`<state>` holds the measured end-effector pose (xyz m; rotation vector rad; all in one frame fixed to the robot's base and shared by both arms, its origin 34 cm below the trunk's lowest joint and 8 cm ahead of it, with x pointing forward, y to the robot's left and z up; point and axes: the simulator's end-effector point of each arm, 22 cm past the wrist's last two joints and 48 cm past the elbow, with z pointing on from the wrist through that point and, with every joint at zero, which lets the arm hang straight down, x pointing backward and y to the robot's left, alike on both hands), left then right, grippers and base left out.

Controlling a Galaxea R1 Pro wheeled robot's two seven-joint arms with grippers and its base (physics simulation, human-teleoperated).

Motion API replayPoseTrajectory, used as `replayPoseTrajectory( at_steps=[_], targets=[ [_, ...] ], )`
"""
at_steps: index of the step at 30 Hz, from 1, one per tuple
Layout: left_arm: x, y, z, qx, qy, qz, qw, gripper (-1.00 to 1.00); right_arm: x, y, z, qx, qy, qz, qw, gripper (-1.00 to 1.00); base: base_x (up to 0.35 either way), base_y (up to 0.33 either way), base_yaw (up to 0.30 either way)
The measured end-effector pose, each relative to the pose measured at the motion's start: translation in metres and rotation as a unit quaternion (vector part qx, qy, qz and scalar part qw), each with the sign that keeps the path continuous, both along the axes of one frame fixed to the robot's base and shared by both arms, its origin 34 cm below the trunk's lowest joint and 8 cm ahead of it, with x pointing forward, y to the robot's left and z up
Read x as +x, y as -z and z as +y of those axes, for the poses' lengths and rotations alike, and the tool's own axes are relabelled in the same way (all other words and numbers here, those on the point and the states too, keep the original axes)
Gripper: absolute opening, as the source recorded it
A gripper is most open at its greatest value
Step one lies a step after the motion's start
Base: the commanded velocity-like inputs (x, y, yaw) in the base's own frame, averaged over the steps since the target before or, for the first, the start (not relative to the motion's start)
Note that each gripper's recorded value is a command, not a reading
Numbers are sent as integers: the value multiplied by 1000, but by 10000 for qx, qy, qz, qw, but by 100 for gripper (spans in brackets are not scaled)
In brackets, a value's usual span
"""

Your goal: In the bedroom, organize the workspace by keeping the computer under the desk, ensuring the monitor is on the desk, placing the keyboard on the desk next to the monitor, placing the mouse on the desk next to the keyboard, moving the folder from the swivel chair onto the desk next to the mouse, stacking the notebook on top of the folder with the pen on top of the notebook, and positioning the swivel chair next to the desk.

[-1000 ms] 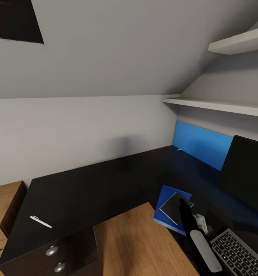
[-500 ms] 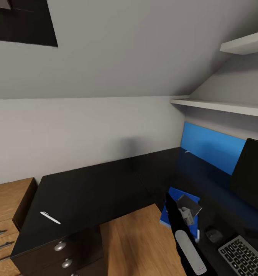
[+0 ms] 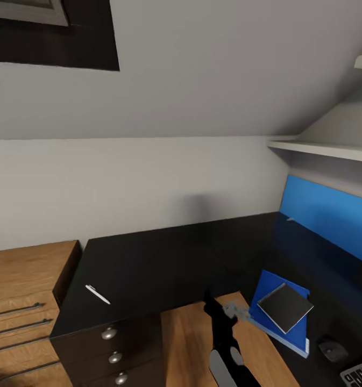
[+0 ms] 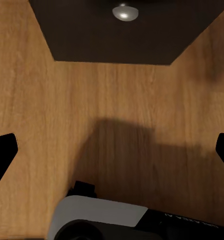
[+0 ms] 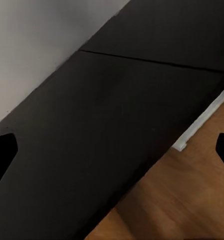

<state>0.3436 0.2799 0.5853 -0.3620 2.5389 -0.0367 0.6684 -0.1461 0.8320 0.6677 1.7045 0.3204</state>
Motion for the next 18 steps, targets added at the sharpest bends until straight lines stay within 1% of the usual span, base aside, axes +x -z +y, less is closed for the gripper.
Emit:
replayPoseTrajectory(
  at_steps=[3,6,7,8,10,14,17,18],
  targets=[
    [-1,1,0,-3,0,12,10000,100,-3,4,12,-298,-245,6,9993,100,0,0,279],
    [-2,1,0,-5,1,15,10000,100,-5,4,26,-520,-474,-22,9975,100,0,0,279],
    [-2,1,0,-6,1,17,10000,100,-7,4,34,-628,-614,-41,9961,100,0,0,279],
    [-2,1,0,-6,1,16,10000,100,-8,5,39,-677,-686,-49,9953,100,0,0,279],
    [-2,2,-1,-12,0,19,10000,100,-15,10,59,-857,-989,-33,9914,100,0,0,279],
    [-2,2,-1,-5,-1,-19,10000,100,-21,15,73,-980,-1205,-16,9879,100,0,0,279],
    [-1,1,-1,32,0,-132,9999,100,-24,16,80,-1034,-1320,-25,9858,100,0,0,279],
    [1,0,0,63,0,-227,9997,100,-25,16,83,-1048,-1352,-28,9853,100,0,0,279]
  ],
)
